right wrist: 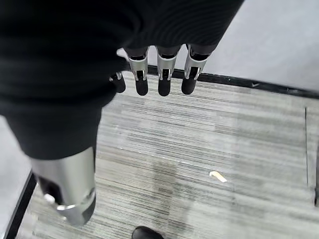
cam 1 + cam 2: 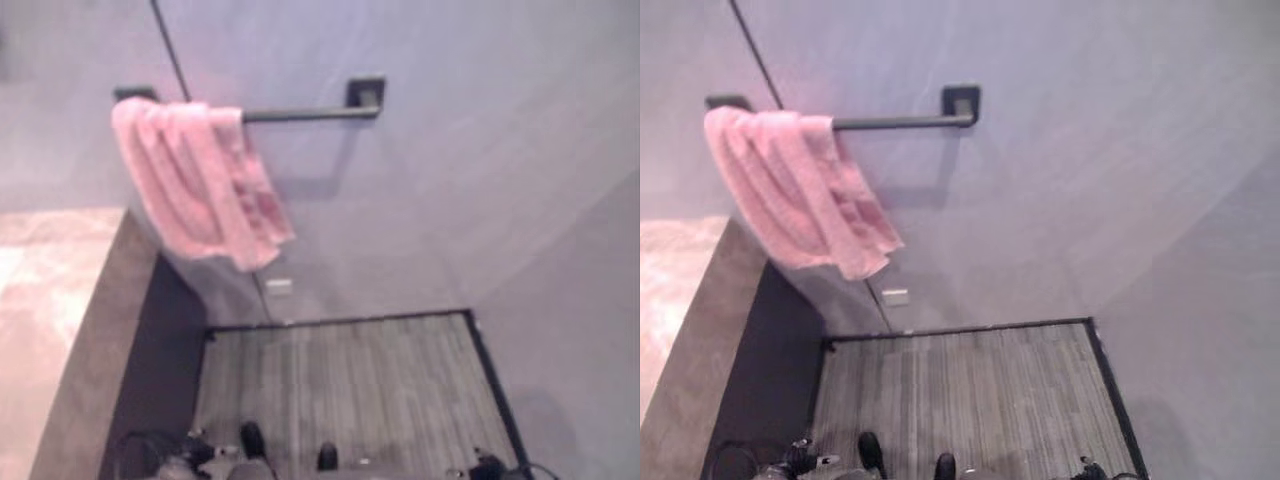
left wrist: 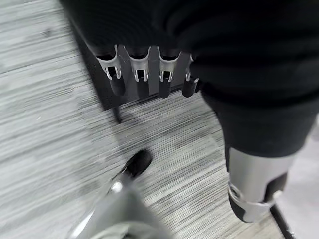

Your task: Put brush and paste in cup on sink, flatten towel.

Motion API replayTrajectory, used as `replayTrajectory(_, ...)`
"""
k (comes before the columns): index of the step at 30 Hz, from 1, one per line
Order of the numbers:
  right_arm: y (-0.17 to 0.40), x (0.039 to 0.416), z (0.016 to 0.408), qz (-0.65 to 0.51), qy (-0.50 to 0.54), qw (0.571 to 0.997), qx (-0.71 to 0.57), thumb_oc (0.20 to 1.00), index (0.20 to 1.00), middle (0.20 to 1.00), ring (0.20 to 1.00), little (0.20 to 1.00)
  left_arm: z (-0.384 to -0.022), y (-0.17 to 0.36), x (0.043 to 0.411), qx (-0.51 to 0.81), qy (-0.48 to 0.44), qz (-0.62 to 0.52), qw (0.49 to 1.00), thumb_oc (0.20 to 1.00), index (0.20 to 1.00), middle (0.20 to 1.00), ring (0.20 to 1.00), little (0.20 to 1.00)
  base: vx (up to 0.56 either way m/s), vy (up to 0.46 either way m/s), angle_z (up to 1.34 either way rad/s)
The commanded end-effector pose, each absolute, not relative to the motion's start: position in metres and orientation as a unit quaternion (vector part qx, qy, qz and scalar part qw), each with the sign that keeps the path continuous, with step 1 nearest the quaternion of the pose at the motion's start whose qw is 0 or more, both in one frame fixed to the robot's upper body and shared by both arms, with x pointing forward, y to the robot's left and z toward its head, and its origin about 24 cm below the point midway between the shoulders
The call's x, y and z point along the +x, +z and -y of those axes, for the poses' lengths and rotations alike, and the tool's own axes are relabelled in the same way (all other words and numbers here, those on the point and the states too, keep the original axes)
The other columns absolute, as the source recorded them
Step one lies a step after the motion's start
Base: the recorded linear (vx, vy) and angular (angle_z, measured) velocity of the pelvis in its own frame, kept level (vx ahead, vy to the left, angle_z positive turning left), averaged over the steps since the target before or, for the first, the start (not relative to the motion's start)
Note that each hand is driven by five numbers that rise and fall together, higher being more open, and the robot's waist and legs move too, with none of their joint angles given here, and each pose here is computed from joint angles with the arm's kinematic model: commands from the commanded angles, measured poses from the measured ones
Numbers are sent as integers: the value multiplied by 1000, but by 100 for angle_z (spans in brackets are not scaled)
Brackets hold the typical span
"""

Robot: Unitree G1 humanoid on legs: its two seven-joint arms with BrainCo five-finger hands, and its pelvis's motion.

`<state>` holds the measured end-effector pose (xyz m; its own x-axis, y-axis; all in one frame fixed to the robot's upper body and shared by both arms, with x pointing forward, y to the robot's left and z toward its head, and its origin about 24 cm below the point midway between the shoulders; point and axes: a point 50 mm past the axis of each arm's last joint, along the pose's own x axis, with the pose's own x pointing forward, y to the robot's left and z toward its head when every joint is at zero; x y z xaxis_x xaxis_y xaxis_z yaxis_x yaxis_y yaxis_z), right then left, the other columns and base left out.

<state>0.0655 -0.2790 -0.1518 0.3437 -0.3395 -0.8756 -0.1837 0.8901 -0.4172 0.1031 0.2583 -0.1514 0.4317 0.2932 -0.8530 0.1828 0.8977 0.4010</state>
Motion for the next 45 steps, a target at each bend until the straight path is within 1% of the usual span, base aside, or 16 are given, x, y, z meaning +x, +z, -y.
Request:
replayTrajectory(1, -151, 73, 274, -555, -34, 798, -233, 1000, 1000, 1000, 1000, 1000, -266, -149, 102, 235, 38, -532, 813, 1000, 1000, 1000, 1000, 1000, 160, 332, -18)
replayTrajectory(3, -153, 84, 261, -540, -14, 809, -233, 1000, 1000, 1000, 1000, 1000, -262, -151, 101, 236, 29, -533, 812, 1000, 1000, 1000, 1000, 1000, 133, 334, -16)
replayTrajectory(7, -152, 95, 250, -519, 6, 822, -236, 1000, 1000, 1000, 1000, 1000, -260, -151, 102, 242, 19, -529, 813, 1000, 1000, 1000, 1000, 1000, 105, 260, -24)
replayTrajectory(13, -146, 109, 249, -489, -3, 841, -231, 1000, 1000, 1000, 1000, 1000, -255, -150, 107, 265, -11, -519, 813, 1000, 1000, 1000, 1000, 1000, 65, 197, 10)
replayTrajectory(19, -140, 121, 242, -454, -4, 865, -212, 1000, 1000, 1000, 1000, 1000, -257, -149, 110, 277, -18, -515, 811, 1000, 1000, 1000, 1000, 1000, 63, 13, -3)
replayTrajectory(29, -141, 124, 243, -462, 27, 851, -247, 1000, 1000, 1000, 1000, 1000, -253, -149, 113, 265, -11, -510, 819, 1000, 1000, 1000, 1000, 1000, 156, -188, 13)
replayTrajectory(32, -134, 132, 247, -436, 37, 861, -259, 1000, 1000, 1000, 1000, 1000, -254, -148, 116, 264, -11, -502, 823, 1000, 1000, 1000, 1000, 1000, 173, -313, 20)
replayTrajectory(34, -131, 135, 249, -429, 33, 865, -257, 1000, 1000, 1000, 1000, 1000, -254, -147, 118, 267, -14, -496, 826, 1000, 1000, 1000, 1000, 1000, 94, -257, 20)
replayTrajectory(36, -125, 141, 259, -420, 13, 873, -247, 1000, 1000, 1000, 1000, 1000, -251, -143, 128, 279, -32, -475, 834, 1000, 1000, 1000, 1000, 1000, 51, -281, 24)
replayTrajectory(38, -125, 143, 262, -423, 11, 872, -247, 1000, 1000, 1000, 1000, 1000, -249, -143, 131, 282, -40, -471, 835, 1000, 1000, 1000, 1000, 1000, 31, -122, 26)
replayTrajectory(41, -127, 135, 274, -446, -9, 858, -255, 1000, 1000, 1000, 1000, 1000, -246, -141, 137, 296, -60, -459, 836, 1000, 1000, 1000, 1000, 1000, 31, -40, 18)
replayTrajectory(45, -122, 141, 277, -430, -22, 867, -249, 1000, 1000, 1000, 1000, 1000, -244, -138, 141, 306, -72, -441, 841, 1000, 1000, 1000, 1000, 1000, 50, 123, 33)
